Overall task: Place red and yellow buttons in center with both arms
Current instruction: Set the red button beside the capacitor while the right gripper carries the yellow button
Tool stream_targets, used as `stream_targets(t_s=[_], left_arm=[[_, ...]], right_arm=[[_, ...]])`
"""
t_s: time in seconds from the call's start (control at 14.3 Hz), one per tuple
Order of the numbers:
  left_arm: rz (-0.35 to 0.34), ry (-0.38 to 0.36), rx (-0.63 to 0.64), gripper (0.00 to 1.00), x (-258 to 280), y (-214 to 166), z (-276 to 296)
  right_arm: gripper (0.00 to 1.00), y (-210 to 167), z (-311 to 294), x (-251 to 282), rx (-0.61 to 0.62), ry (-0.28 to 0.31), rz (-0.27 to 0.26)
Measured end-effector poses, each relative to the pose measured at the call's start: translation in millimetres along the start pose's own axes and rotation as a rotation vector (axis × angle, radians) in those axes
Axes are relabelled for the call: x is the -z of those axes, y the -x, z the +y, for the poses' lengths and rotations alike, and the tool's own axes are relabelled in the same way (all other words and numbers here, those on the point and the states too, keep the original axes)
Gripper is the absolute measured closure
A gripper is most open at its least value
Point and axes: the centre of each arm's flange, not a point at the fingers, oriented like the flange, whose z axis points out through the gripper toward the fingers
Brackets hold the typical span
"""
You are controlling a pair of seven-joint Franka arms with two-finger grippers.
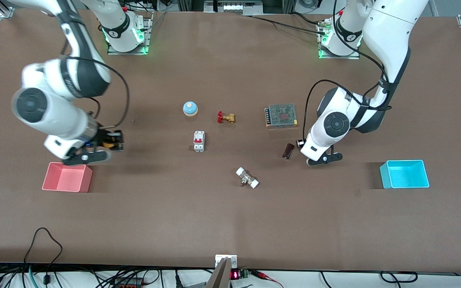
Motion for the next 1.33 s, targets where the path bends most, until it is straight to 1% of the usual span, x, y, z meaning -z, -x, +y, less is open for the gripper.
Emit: stream_targets(t_s=[0.14,0.21,0.28,0.49,0.63,0.91,1.05,1.19,1.33], left_arm=[[0.006,0.003,-0.003,0.13,3.4,-1.4,-0.7],[0.011,0.005,-0.01,0.02,8.3,-2.4,-1.3],[0.014,0.003,-0.021,0.0,14.5,-3.2,-2.8],[0.02,-0.001,-0.042,0.0,27.9,-5.3,-9.4],[0.023,-0.006,-0.094,0.0,44.4,-8.7,-17.1],[0.036,-0.021,-0.27,0.0,113.1,-28.3,-60.0],[0.03,-0.031,-0.334,0.0,149.6,-36.7,-83.9],[0.004,-0.043,-0.352,0.0,190.9,-43.0,-104.7],[-0.03,-0.053,-0.337,0.0,235.9,-44.9,-122.9]], right_arm=[[0.64,3.8,-10.4,-38.5,0.004,-0.007,-0.006],[0.64,5.1,-17.1,-54.0,0.012,-0.01,-0.016],[0.64,5.1,-23.4,-66.2,0.02,-0.013,-0.022],[0.64,2.5,-35.2,-96.2,0.035,-0.023,-0.028],[0.64,0.5,-35.5,-111.0,0.033,-0.029,-0.026],[0.64,0.0,-34.9,-122.3,0.032,-0.032,-0.032],[0.64,-0.1,-34.6,-123.3,0.031,-0.032,-0.032],[0.64,0.1,-34.5,-124.5,0.031,-0.032,-0.034],[0.64,0.4,-34.5,-127.0,0.031,-0.032,-0.038]])
